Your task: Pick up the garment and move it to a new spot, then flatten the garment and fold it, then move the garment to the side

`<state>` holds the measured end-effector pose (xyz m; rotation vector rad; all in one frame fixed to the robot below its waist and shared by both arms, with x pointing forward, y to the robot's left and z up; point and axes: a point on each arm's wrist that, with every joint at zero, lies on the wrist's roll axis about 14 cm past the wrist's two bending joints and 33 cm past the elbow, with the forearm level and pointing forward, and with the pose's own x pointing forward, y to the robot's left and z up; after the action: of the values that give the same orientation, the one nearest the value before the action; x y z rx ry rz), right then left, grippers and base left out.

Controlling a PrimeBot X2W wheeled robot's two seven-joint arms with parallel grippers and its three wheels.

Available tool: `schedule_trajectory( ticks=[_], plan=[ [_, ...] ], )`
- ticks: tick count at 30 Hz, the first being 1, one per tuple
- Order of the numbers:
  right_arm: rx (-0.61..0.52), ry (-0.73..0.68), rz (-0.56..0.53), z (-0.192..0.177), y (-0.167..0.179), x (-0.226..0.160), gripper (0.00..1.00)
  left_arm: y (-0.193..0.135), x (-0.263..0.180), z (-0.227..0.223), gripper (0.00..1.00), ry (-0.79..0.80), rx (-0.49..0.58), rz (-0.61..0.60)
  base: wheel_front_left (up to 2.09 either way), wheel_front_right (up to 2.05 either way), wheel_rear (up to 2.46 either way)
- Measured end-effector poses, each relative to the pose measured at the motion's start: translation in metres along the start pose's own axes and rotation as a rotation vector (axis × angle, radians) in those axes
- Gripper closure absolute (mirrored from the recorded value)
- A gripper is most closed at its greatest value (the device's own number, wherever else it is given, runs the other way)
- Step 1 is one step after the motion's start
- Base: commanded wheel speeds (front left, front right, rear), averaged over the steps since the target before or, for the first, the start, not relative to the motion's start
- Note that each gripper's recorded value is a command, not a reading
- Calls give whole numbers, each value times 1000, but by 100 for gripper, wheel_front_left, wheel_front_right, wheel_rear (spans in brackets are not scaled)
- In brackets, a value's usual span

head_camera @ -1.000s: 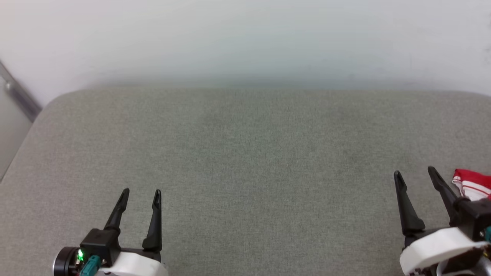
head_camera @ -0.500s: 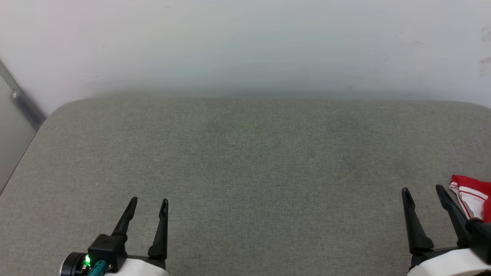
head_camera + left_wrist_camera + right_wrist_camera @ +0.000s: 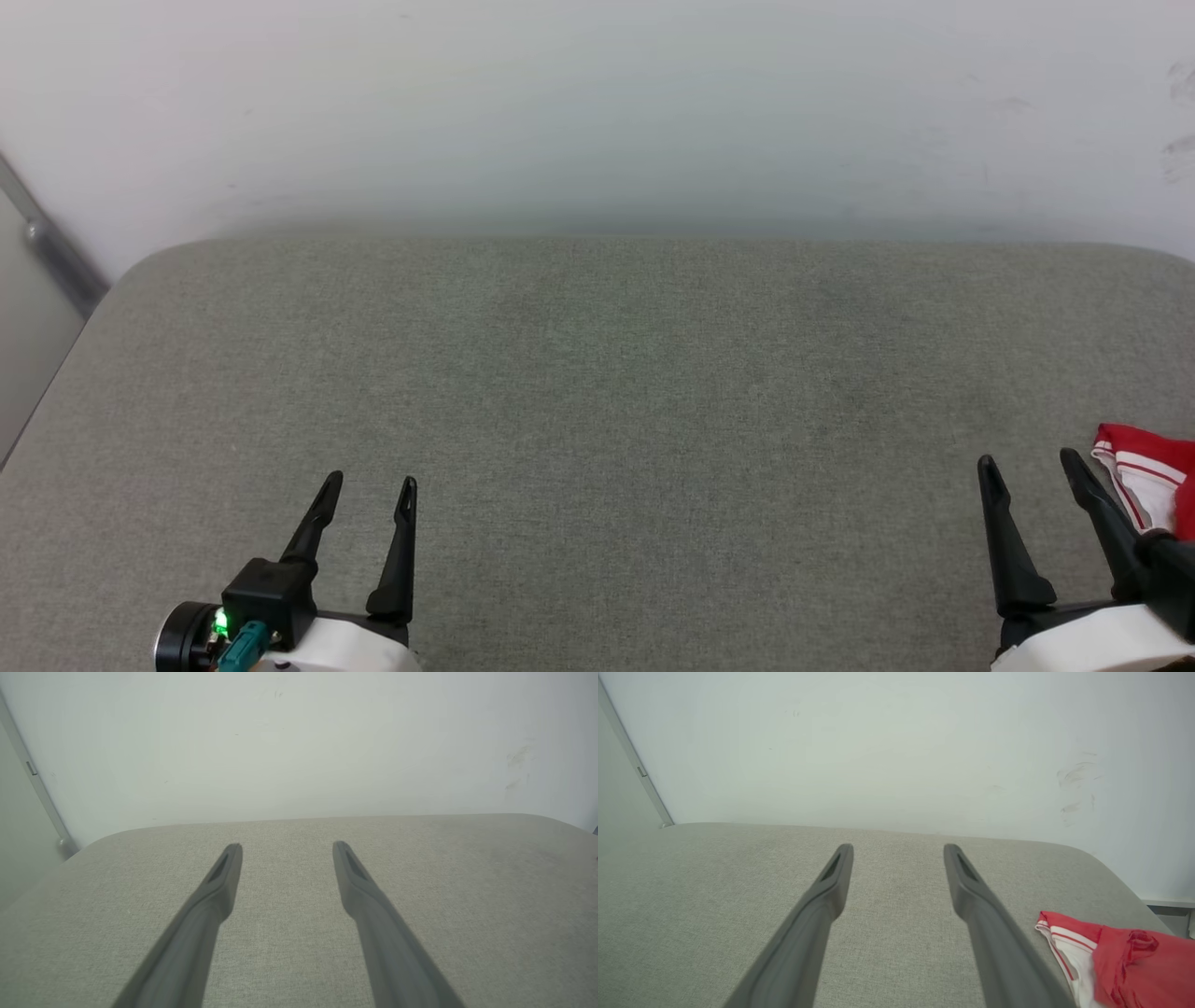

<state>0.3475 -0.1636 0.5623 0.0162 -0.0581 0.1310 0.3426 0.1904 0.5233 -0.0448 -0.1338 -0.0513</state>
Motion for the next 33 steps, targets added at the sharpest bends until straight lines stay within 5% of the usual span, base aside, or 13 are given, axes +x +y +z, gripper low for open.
schedule_trajectory(
  ticks=[1, 2, 6, 33],
  plan=[
    [1, 0, 0, 0, 0, 0, 0, 0, 0, 0, 0, 0, 2, 1, 0, 0, 0],
    [2, 4, 1, -1, 0, 0, 100, 1, 0, -1, 100, 2, 3, 2, 0, 0, 0],
    [11, 48, 1, -15, 0, -1, 100, 1, -8, -20, 100, 68, -12, 9, 0, 0, 0],
    [533, 57, 3, -34, -1, 9, 100, 18, 2, -30, 100, 115, -495, 142, 0, 0, 0]
  ],
)
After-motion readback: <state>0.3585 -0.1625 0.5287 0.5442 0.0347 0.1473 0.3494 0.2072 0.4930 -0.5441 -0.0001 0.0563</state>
